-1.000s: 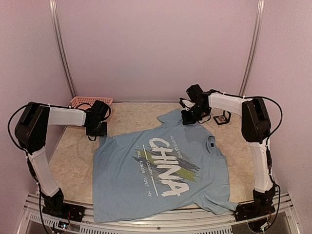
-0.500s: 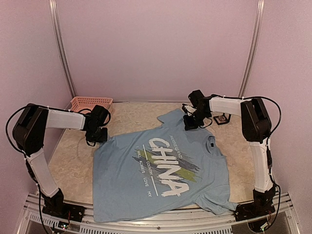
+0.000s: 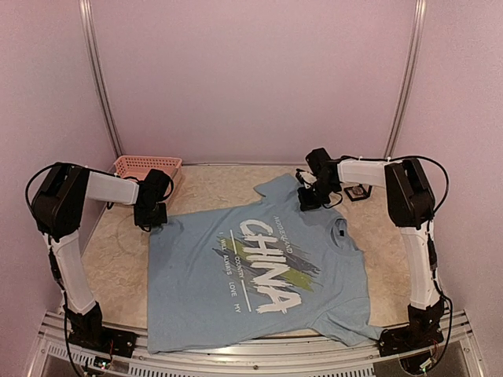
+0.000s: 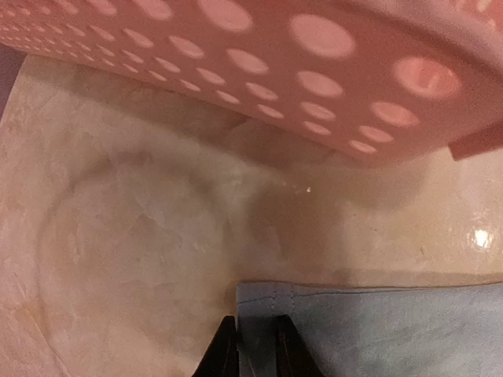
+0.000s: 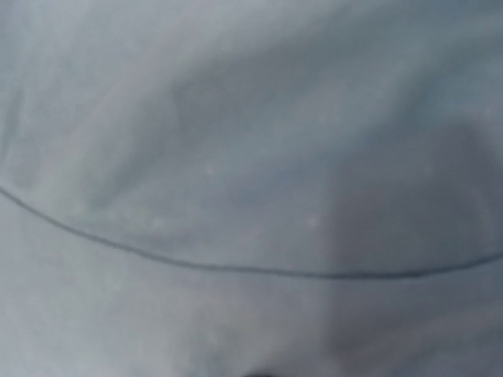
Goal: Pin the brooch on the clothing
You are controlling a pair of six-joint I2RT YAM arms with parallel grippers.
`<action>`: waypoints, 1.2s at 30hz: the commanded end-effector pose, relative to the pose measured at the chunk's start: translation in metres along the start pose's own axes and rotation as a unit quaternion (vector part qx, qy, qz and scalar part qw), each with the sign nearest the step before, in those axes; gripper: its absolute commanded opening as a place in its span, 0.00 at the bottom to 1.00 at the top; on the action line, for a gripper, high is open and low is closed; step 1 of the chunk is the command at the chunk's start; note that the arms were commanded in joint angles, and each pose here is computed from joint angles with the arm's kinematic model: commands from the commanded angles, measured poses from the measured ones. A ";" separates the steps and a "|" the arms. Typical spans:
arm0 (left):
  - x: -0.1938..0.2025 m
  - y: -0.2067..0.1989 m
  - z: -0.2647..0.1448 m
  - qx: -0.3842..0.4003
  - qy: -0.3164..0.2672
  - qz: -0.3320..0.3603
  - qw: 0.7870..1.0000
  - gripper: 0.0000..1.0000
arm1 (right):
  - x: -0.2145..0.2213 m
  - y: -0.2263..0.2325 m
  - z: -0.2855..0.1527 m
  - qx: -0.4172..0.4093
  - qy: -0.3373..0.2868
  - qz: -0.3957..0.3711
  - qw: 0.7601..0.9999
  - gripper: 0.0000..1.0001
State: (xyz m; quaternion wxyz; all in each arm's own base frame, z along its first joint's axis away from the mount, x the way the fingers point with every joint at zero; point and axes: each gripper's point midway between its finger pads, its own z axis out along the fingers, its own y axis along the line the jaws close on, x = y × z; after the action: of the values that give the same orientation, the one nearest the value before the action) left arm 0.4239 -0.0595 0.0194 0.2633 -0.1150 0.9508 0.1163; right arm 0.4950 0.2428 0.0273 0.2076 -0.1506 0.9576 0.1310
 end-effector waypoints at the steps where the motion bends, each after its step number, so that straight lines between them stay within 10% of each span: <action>1: 0.016 0.031 0.015 -0.073 0.024 -0.004 0.997 0.15 | 0.001 -0.011 0.013 0.017 0.006 -0.017 1.000 0.00; 15: -0.052 0.037 -0.051 -0.074 -0.084 -0.002 0.994 0.37 | -0.062 0.019 -0.044 -0.030 -0.064 -0.077 0.995 0.00; 18: -0.063 0.019 -0.081 -0.058 -0.128 0.026 0.990 0.40 | -0.057 0.013 -0.061 -0.005 -0.063 -0.075 0.995 0.00; 25: -0.044 -0.091 -0.167 0.135 -0.260 0.161 0.943 0.90 | -0.008 0.007 -0.093 0.007 -0.036 -0.049 0.998 0.00; 36: -0.017 -0.120 -0.154 0.153 -0.255 0.135 0.945 0.99 | 0.048 -0.013 -0.066 0.035 0.010 -0.005 0.999 0.00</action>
State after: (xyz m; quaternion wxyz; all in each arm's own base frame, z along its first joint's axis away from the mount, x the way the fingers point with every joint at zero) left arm 0.3951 -0.2049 0.1201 0.4526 0.1005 0.8855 0.0292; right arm 0.4241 0.2071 0.0610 0.1910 -0.1711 0.9603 0.1095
